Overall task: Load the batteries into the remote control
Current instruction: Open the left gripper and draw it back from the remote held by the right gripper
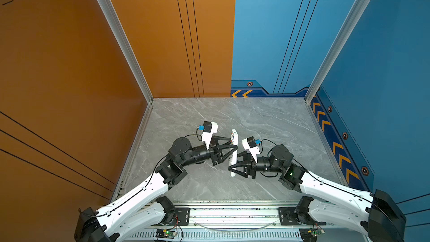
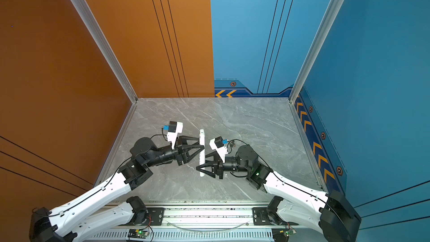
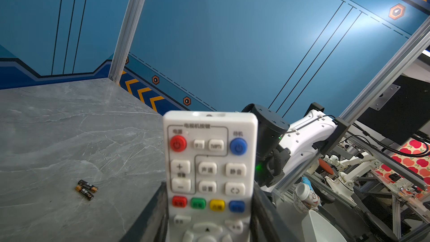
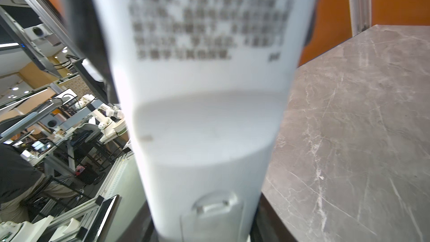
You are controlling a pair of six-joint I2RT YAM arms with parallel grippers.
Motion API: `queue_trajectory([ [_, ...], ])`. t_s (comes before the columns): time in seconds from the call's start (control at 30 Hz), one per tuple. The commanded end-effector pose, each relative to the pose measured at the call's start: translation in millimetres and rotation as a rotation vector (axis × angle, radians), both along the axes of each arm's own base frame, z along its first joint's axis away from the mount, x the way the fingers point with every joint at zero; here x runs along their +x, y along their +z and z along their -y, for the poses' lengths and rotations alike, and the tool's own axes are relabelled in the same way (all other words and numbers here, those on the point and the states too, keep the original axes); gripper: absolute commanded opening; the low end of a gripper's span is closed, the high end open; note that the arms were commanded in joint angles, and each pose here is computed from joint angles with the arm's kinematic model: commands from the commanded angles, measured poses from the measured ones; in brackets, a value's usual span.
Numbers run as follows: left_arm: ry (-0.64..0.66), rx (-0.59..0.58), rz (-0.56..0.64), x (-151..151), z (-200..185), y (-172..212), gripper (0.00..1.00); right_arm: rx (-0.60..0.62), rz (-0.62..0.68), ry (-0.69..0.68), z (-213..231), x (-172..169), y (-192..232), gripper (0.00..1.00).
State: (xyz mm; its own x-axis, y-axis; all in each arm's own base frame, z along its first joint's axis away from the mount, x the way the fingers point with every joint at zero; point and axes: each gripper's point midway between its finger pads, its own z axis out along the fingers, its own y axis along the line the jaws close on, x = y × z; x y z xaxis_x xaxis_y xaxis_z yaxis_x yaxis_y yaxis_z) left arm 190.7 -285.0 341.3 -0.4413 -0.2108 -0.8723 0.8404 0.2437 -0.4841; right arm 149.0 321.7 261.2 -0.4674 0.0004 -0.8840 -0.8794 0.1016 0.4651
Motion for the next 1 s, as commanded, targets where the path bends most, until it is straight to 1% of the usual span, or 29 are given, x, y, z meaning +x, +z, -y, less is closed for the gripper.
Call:
queue_trajectory([
  [0.0,0.138,0.061,-0.057,23.0,-8.4,-18.2,0.58,-0.080,0.073,-0.150,10.3,25.4,-9.0,0.00],
  [0.03,0.149,0.068,-0.064,24.8,-9.4,-20.8,0.63,-0.097,0.072,-0.168,11.4,27.6,-11.8,0.00],
  [0.2,0.190,0.077,-0.073,28.0,-15.7,-25.3,0.96,-0.163,0.083,-0.242,19.6,36.2,-22.3,0.00],
  [0.27,0.204,0.084,-0.071,28.3,-18.4,-24.4,1.00,-0.193,0.090,-0.271,23.4,39.7,-27.0,0.00],
  [0.33,0.217,0.095,-0.071,28.4,-21.1,-24.9,0.98,-0.222,0.097,-0.297,26.6,43.1,-31.2,0.00],
  [0.57,0.288,0.120,-0.086,34.8,-30.9,-31.6,0.98,-0.311,0.099,-0.393,35.3,58.9,-45.5,0.00],
  [0.73,0.346,0.131,-0.098,39.4,-39.7,-36.6,0.98,-0.340,0.112,-0.425,39.1,62.8,-50.0,0.00],
  [0.97,0.410,0.179,-0.142,47.4,-45.7,-49.2,1.00,-0.407,0.127,-0.469,43.4,68.3,-59.9,0.00],
])
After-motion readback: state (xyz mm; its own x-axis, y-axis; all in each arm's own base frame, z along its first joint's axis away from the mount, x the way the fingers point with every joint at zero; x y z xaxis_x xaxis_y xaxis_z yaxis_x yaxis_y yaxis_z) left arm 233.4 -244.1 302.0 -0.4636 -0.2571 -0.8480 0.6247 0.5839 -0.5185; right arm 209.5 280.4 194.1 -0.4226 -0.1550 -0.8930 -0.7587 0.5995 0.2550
